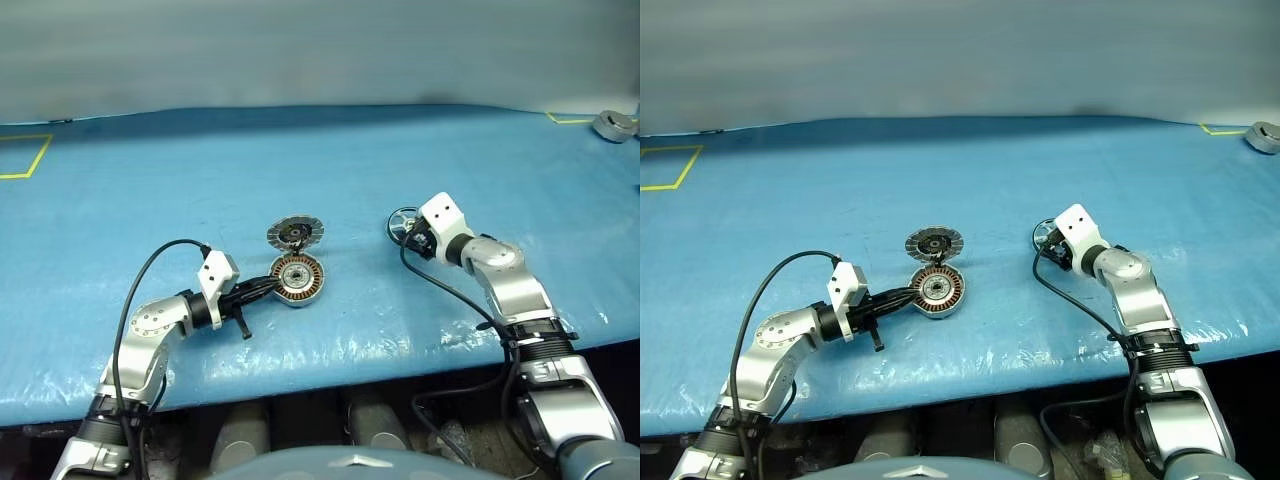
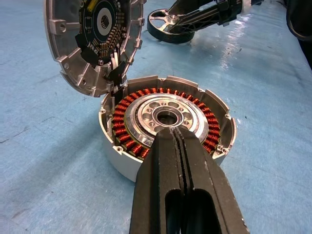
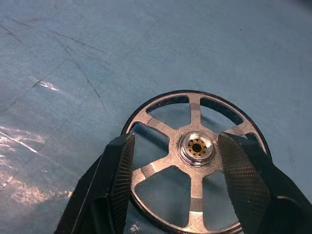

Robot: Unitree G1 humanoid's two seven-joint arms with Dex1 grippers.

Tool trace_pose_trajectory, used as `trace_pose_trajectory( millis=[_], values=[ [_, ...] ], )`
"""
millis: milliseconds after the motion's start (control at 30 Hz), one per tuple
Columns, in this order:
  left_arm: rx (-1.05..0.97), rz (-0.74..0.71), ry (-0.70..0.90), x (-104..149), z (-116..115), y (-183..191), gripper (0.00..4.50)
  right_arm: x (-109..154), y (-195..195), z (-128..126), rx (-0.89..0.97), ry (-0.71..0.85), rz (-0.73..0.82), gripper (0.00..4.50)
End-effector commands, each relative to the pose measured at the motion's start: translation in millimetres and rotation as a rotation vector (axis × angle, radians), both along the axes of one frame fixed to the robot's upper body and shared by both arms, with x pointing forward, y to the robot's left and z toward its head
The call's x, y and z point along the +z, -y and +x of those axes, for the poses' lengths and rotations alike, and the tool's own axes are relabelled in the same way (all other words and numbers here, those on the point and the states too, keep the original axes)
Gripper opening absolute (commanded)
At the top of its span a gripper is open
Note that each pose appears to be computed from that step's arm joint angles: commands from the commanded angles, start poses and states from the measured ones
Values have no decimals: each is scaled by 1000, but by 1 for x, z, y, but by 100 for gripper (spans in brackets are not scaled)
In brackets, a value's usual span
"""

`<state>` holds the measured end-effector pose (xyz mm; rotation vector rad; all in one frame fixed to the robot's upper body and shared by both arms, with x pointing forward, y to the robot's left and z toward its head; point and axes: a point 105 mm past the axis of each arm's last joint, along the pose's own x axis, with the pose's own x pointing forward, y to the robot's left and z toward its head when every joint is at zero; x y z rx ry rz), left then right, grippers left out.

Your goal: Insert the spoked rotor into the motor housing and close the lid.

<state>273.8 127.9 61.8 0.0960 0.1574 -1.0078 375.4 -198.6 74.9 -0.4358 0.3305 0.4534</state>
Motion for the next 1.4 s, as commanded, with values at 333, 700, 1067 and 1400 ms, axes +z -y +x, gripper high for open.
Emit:
trace_pose_trajectory(
  millis=[333, 700, 1067, 1400],
  values=[
    [-15, 6, 58, 12, 2, 1, 0, 4, 15, -1, -113, 23, 69, 281],
    [-19, 13, 54, 9, 2, 3, 0, 0, 17, -1, -144, -24, 94, 281],
    [-7, 24, 54, 8, 1, -1, 0, -17, 4, -8, -40, -99, 72, 145],
    [15, 24, 53, 8, 1, -8, 0, 12, -7, -17, -19, 26, 214, 144]
  ],
)
